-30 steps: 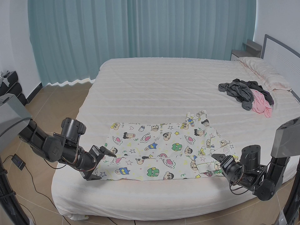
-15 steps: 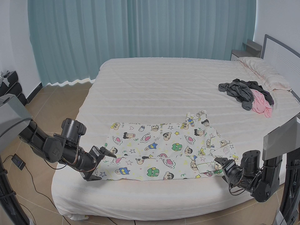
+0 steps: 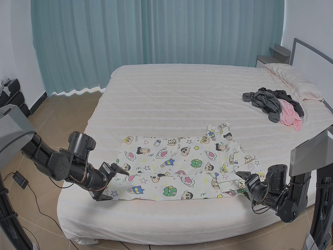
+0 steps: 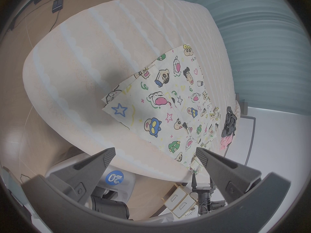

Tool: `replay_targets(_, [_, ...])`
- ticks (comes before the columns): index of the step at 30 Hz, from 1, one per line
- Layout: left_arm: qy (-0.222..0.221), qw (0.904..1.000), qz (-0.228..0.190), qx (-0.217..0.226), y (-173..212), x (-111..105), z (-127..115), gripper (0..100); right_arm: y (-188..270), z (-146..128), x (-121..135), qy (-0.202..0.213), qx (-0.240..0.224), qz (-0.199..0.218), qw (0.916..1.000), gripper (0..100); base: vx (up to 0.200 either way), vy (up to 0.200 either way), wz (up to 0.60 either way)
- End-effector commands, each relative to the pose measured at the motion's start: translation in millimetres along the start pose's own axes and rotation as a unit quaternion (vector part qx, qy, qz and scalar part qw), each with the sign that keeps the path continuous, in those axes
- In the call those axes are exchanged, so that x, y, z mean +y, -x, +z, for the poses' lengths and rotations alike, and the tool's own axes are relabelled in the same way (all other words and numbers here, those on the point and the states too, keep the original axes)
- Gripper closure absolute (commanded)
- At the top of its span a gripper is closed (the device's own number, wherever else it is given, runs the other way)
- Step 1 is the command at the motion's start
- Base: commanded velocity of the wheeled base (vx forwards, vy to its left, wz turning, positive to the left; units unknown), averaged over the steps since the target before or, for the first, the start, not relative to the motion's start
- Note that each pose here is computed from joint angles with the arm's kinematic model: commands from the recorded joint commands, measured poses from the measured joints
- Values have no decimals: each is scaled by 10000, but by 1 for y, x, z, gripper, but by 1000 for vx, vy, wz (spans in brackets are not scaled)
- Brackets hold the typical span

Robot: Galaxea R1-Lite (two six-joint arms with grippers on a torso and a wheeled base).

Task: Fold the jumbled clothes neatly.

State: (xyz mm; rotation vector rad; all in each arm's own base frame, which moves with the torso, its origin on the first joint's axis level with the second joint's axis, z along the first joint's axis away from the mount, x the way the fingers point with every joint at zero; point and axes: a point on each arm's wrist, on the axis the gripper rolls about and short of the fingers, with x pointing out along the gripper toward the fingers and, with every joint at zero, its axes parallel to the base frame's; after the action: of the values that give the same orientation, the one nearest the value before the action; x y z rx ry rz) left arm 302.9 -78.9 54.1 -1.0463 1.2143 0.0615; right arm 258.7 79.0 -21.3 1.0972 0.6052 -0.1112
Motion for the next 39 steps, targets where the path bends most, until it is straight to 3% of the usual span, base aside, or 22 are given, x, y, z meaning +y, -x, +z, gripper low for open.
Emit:
replay_targets(1, [4,10000,3,-2,0,0,0,0,-2,-1,-1,3,2,-14,10000,100,0,0,0])
replay_targets(19, [4,10000,3,-2,0,0,0,0,8,-5,-8,91,82,-236,9996,100,0,0,0])
replay_targets(24, [4,10000,3,-2,0,0,0,0,4,-5,-8,365,61,-220,9991,100,0,0,0])
replay_targets(25, [4,10000,3,-2,0,0,0,0,3,-6,-10,386,78,-246,9989,0,0,0,0])
replay_targets(39, [4,10000,3,-2,0,0,0,0,-16,-2,-4,333,-79,-38,9994,0,0,0,0])
